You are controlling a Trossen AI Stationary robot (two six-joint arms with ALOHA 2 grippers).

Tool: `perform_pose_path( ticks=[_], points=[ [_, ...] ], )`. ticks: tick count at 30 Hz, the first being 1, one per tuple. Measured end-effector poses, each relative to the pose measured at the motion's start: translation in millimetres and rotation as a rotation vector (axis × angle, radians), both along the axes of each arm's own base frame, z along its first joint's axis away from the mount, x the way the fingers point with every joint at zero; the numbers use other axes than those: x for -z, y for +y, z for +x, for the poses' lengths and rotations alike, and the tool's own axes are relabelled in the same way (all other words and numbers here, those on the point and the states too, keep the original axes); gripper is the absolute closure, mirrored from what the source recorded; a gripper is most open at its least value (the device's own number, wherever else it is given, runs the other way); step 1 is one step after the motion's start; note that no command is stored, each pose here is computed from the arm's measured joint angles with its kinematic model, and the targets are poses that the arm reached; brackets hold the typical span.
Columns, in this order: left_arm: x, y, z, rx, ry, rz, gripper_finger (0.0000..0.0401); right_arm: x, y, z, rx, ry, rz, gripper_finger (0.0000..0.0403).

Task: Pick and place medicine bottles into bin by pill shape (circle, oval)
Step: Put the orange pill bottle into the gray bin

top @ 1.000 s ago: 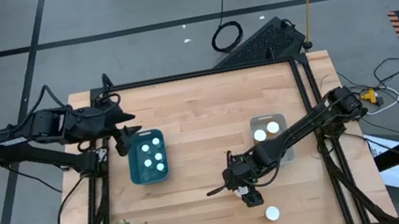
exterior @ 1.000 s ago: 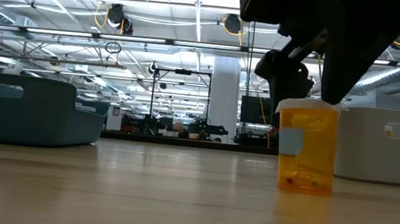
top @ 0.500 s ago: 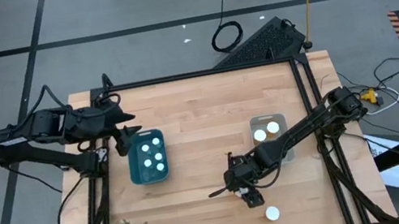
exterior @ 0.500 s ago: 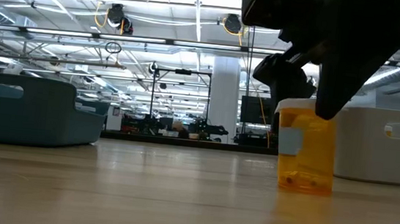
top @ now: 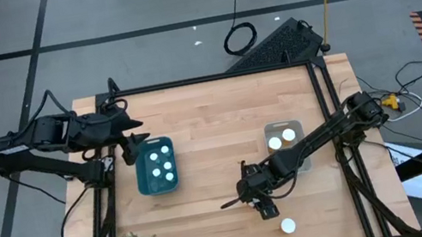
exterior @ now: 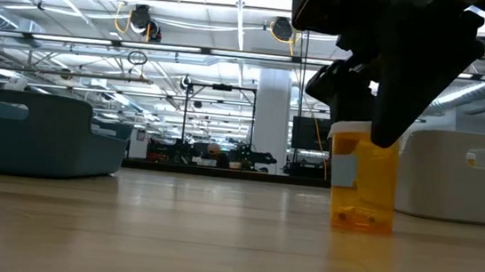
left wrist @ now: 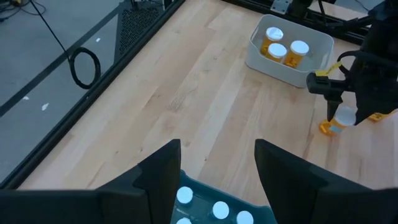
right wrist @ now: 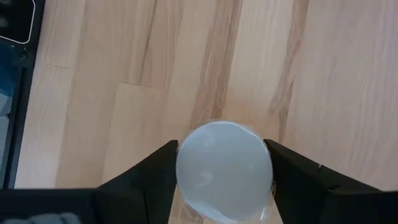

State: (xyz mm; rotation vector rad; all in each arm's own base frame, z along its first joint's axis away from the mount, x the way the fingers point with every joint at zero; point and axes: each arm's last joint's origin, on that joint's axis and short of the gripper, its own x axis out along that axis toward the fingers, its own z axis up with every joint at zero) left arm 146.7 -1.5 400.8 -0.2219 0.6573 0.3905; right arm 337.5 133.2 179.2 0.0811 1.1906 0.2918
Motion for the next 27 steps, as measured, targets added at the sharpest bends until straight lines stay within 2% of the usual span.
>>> perform_pose_path(
  ticks=[6,13,22,27],
  points=[
    [0.0,0.0,0.0,0.0,0.0,0.001,0.0192,-11.1,-7.4,-1.9,0.103,0.009,0.038,0.0191],
    [0.0,0.0,0.0,0.0,0.001,0.0,0.0192,-45.9,-25.6,-12.8,0.275,-0.009,0.109,0.0192],
    [0.1,0.0,0.1,-0.001,0.0,-0.001,0.0192,-97.9,-53.6,-47.9,0.461,-0.063,0.103,0.0192],
    [0.0,0.0,0.0,-0.002,0.0,-0.003,0.0192,-119.3,-67.8,-76.3,0.524,-0.028,0.105,0.0192]
  ],
)
